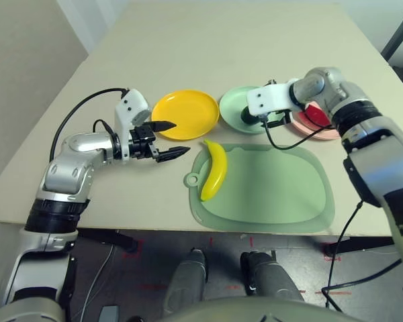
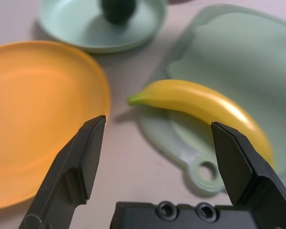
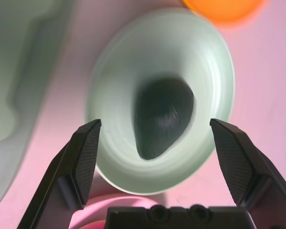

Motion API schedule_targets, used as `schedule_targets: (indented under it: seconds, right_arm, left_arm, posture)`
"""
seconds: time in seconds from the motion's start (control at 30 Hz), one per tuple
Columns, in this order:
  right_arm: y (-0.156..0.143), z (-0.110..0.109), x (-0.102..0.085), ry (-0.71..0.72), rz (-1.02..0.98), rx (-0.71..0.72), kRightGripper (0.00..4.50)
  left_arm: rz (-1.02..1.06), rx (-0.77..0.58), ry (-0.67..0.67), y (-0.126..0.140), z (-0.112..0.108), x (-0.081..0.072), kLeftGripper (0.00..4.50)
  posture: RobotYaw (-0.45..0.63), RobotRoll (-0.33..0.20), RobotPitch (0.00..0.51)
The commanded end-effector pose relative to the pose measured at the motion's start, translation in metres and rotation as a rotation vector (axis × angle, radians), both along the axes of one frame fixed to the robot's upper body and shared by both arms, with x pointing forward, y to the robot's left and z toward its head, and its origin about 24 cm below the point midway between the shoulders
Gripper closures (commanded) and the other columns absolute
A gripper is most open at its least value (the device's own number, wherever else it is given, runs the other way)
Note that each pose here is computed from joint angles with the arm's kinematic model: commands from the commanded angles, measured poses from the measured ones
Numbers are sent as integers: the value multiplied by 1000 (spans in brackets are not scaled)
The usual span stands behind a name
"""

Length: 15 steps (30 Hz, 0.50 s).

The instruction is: Place the fruits into color-matched plates.

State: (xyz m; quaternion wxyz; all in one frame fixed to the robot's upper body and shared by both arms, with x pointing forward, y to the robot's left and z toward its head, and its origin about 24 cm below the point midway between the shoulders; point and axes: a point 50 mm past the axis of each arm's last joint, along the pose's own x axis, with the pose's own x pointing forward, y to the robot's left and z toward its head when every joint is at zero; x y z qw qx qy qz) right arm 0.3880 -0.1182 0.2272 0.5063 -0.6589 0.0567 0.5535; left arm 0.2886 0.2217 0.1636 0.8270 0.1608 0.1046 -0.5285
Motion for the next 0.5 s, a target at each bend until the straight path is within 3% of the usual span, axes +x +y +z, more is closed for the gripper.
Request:
schedule_targets:
  seconds: [0.03, 0.27, 0.5]
  right_arm:
    - [18, 9, -20, 0, 243, -53, 39]
    - [44, -4, -64, 61, 525, -101, 39]
    - [71, -32, -78, 87, 607, -128, 39]
  left_arm:
    - [-119, -23, 26, 9, 2, -9, 0]
    - [-234, -70, 27, 25, 4, -16, 0]
    - [-242, -76, -27, 33, 5, -19, 0]
  posture:
    - [38, 0, 144]
    - [52, 0, 150]
    - [57, 0, 153]
